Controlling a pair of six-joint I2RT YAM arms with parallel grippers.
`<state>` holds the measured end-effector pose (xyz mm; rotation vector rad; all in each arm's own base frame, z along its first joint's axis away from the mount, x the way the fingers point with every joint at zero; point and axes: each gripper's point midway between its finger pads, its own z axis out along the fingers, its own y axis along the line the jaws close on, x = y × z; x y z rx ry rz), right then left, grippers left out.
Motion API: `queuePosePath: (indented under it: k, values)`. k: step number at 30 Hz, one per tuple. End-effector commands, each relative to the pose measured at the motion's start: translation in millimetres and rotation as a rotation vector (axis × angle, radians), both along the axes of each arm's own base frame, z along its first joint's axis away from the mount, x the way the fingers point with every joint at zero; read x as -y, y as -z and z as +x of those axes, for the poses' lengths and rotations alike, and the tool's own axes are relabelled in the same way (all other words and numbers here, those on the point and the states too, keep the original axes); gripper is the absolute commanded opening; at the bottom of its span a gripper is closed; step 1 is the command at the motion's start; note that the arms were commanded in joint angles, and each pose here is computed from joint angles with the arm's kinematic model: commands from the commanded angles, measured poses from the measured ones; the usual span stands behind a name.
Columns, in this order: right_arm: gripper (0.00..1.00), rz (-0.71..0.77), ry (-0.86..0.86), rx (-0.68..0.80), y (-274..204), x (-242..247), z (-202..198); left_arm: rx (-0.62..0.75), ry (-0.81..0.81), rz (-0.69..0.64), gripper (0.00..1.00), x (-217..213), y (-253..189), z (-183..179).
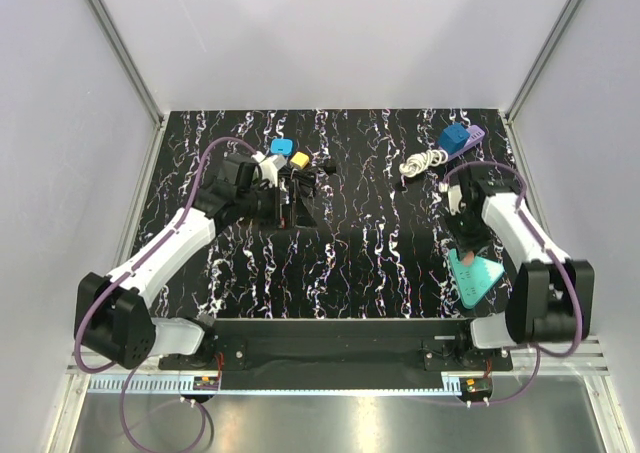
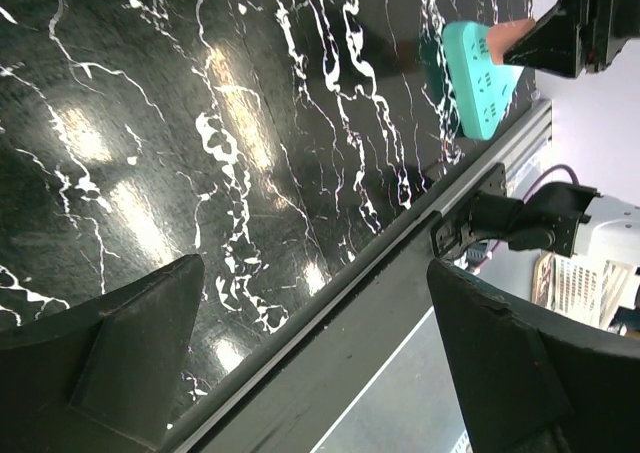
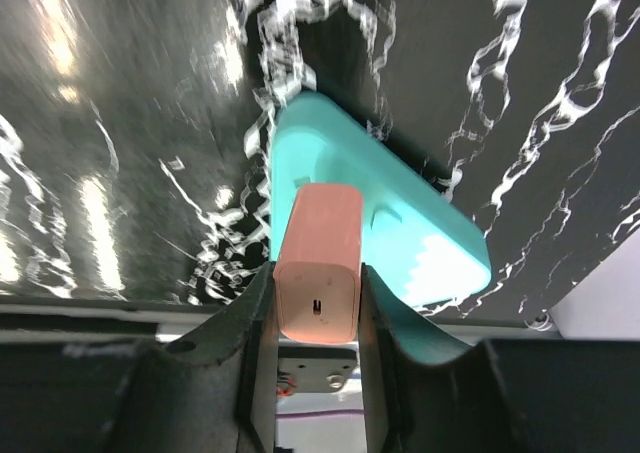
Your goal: Insert the plug
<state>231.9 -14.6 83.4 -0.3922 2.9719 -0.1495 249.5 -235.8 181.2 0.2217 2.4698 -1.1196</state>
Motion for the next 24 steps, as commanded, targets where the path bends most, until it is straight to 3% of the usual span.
queuePosePath:
  k: [1,9,24]
  values:
    - [0.00,-0.008,-0.112,0.184,-22.5,7.1,16.9,0.056,0.043,-0.033,0.99,3.2,-11.4,-6.9]
    - [0.00,0.021,-0.140,0.211,-23.5,3.0,12.3,0.040,0.065,-0.069,0.99,8.7,-14.4,-10.2]
    - [0.00,0.018,-0.117,0.071,-6.6,6.9,-2.5,0.037,0.061,-0.066,0.99,8.4,-12.4,-10.0]
